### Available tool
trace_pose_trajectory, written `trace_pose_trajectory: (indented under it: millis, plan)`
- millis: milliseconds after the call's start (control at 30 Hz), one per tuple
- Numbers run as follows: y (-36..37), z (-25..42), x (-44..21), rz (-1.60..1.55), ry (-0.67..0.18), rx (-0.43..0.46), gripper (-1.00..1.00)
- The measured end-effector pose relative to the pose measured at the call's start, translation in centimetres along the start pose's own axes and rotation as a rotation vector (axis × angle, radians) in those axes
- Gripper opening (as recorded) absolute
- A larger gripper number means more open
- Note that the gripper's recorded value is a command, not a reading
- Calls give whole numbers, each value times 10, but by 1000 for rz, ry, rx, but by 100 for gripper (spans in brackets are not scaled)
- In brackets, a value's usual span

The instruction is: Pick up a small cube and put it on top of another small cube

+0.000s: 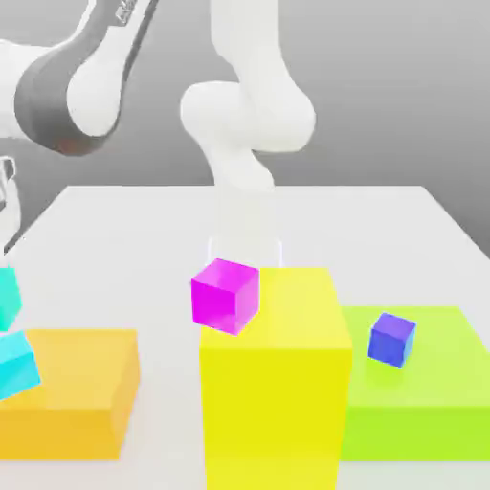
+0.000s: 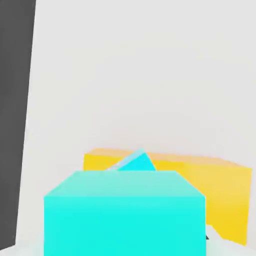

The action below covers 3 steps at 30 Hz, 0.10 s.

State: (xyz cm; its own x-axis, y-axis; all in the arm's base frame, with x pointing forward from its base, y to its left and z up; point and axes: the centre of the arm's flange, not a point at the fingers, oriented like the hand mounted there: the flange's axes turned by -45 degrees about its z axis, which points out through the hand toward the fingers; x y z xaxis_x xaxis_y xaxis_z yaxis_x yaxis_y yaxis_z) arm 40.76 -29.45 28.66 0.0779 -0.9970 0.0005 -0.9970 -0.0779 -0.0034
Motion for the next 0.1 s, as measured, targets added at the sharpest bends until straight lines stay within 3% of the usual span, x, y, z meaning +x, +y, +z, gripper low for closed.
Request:
trace_pose_trajectory:
  millis: [100]
  plan:
    - [0,0,0,0,0,0,100]
